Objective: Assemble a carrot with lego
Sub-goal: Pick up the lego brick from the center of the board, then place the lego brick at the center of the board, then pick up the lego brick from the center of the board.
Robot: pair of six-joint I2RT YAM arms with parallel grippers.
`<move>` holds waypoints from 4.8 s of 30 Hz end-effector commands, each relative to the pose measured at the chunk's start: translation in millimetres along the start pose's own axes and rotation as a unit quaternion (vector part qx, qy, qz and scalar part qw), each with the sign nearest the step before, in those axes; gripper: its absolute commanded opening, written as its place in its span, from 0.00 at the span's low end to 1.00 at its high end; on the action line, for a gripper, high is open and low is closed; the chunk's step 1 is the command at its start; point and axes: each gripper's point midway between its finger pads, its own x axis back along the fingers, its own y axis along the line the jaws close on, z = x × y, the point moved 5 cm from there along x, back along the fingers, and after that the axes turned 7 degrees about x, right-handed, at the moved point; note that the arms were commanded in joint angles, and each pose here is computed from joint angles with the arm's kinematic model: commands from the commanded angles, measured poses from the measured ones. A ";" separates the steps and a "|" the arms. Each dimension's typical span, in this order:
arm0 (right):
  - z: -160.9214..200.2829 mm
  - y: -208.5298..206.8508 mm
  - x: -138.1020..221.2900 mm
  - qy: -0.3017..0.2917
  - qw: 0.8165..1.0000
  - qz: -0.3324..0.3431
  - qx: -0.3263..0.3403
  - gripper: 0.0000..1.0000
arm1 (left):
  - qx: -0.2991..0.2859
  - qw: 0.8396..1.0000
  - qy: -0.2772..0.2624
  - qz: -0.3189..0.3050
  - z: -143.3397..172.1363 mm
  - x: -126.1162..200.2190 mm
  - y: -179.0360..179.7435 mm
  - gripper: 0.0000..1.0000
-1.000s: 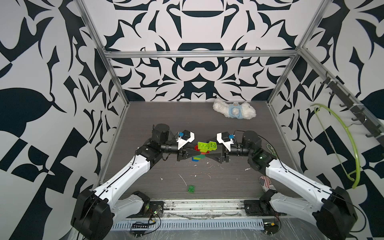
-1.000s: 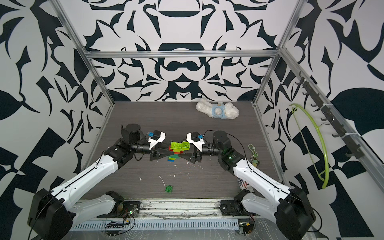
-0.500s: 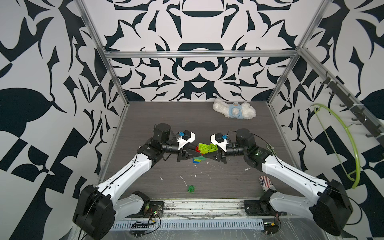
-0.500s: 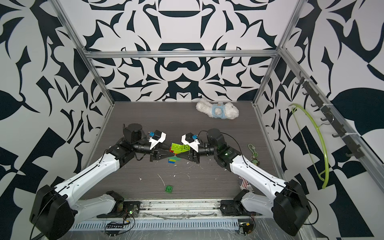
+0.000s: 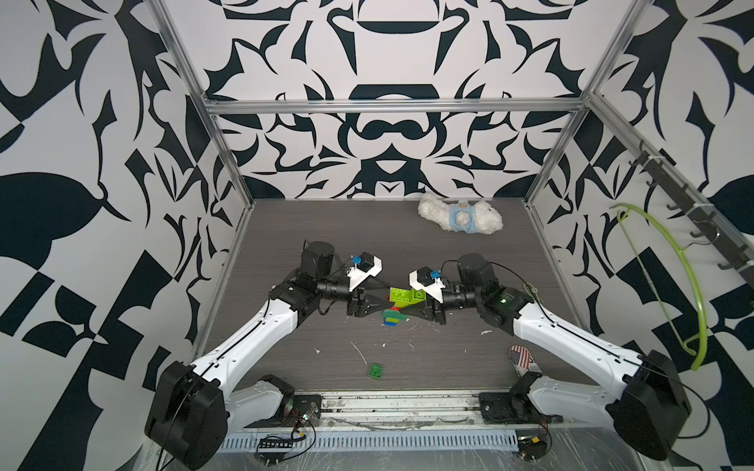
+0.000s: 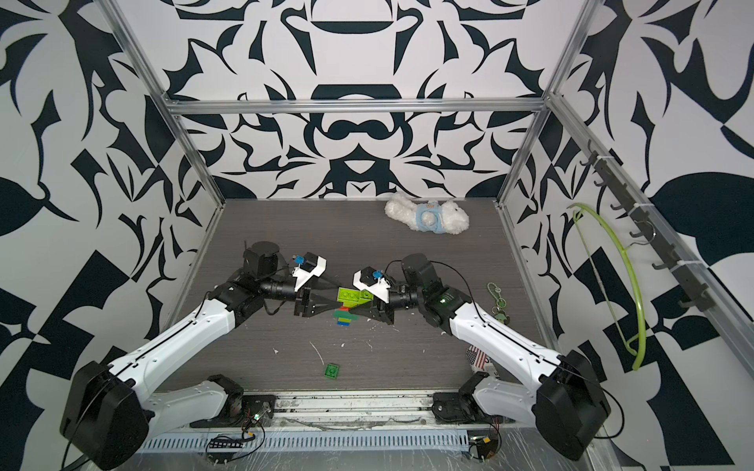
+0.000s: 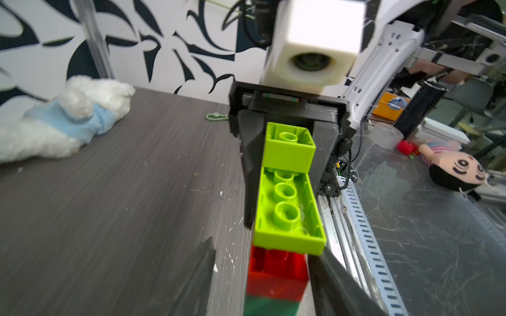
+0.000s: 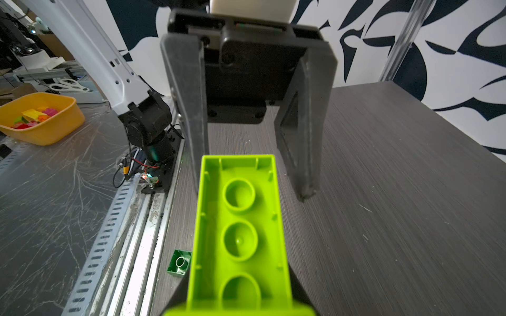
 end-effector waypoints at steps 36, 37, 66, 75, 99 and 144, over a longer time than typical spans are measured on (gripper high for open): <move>78.8 -15.0 -62.4 0.112 0.993 0.013 0.029 0.44 | 0.025 0.973 -0.037 -0.225 -30.0 62.3 5.8 0.69; 79.2 -15.7 -62.4 0.112 0.993 0.015 0.027 0.46 | 0.026 0.973 -0.036 -0.225 -29.7 62.4 6.1 0.69; 5.3 30.3 38.4 0.151 0.957 0.226 -0.101 0.76 | 0.186 0.930 -0.020 -0.316 -26.6 85.9 4.9 0.68; -5.3 43.2 48.5 0.118 0.956 0.253 -0.091 0.77 | -0.036 0.977 0.167 -0.126 27.0 50.1 -67.7 0.72; 14.9 -8.7 93.6 0.078 0.934 0.267 -0.225 0.76 | -0.131 0.859 0.493 -0.053 184.3 -54.6 -53.7 0.72; 18.4 -34.4 29.8 0.034 0.901 0.103 -0.421 0.76 | -0.150 0.921 0.323 -0.159 43.1 26.2 -38.7 0.11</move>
